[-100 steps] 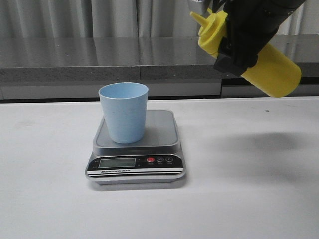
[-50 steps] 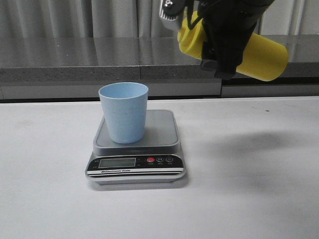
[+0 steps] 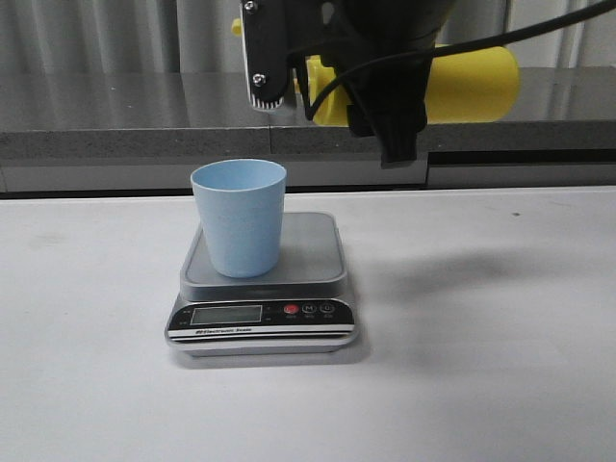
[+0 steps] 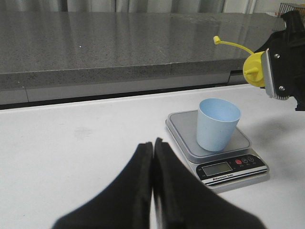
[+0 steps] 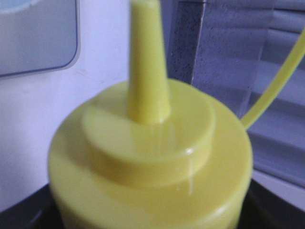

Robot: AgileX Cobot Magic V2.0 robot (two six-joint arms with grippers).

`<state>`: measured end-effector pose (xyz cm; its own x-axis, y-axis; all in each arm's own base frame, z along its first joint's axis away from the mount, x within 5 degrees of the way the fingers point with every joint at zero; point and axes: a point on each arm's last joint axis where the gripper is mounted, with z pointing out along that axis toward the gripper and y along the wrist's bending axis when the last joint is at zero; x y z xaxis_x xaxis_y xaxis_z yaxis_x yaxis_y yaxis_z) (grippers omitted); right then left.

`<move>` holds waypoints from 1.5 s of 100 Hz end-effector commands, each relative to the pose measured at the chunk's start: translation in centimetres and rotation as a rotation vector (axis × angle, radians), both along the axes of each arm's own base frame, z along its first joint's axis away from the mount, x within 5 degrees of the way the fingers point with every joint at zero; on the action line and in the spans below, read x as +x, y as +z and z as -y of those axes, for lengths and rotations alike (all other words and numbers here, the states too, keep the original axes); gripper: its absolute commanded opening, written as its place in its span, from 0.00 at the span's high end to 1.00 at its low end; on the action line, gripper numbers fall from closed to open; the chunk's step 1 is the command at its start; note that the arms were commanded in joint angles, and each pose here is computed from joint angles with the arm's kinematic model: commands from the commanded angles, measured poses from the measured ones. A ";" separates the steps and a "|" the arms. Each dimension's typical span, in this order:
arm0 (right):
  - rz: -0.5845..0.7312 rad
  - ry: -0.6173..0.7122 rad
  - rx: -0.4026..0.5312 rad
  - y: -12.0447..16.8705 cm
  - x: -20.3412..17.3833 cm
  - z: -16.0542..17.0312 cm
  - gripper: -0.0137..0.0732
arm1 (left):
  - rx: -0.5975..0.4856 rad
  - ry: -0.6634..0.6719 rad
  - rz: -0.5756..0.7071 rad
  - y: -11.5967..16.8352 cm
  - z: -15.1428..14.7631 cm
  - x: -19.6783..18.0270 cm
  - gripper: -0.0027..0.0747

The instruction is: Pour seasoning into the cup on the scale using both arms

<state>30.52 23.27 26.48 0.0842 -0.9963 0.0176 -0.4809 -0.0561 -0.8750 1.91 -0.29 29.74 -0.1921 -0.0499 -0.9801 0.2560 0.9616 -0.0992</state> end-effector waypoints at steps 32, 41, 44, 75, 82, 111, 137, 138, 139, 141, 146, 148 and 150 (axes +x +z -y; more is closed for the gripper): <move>0.278 0.134 -0.209 3.1 -0.1 -1.6 0.61 | -0.035 -0.005 0.077 1.4 0.1 0.0 0.99; 0.314 0.163 -0.242 3.3 -0.1 -1.8 0.61 | -0.035 -0.005 0.077 1.4 0.1 0.0 0.99; 0.325 0.173 -0.253 3.4 -0.1 -1.8 0.61 | -0.035 -0.005 0.077 1.4 0.1 0.0 0.99; 0.346 0.187 -0.257 3.5 -0.1 -1.9 0.61 | -0.035 -0.005 0.077 1.4 0.1 0.0 0.99; 0.304 0.142 -0.167 3.3 -0.1 -1.7 0.61 | -0.035 -0.005 0.077 1.4 0.1 0.0 0.99; -0.026 -0.085 0.389 3.8 -0.8 0.6 0.62 | -0.035 -0.005 0.077 1.4 0.1 0.0 0.99; -0.104 -0.034 0.756 6.5 -2.2 3.7 0.85 | -0.035 -0.005 0.077 1.4 0.1 0.0 0.99; -0.102 -0.030 0.764 6.7 -2.3 3.9 0.85 | -0.035 -0.005 0.077 1.4 0.1 0.0 0.99; -0.107 -0.030 0.771 6.6 -2.3 3.9 0.86 | -0.035 -0.005 0.077 1.4 0.1 0.0 0.99; -0.110 -0.025 0.793 6.6 -2.4 4.3 0.87 | -0.035 -0.005 0.077 1.4 0.1 0.0 0.99; -0.119 -0.020 0.850 6.6 -2.6 5.0 0.88 | -0.035 -0.005 0.077 1.4 0.1 0.0 0.99; -0.124 -0.022 0.876 6.6 -2.6 5.2 0.88 | -0.035 -0.005 0.077 1.4 0.1 0.0 0.99; -0.128 -0.024 0.904 6.6 -2.7 5.5 0.88 | -0.035 -0.005 0.077 1.4 0.1 0.0 0.99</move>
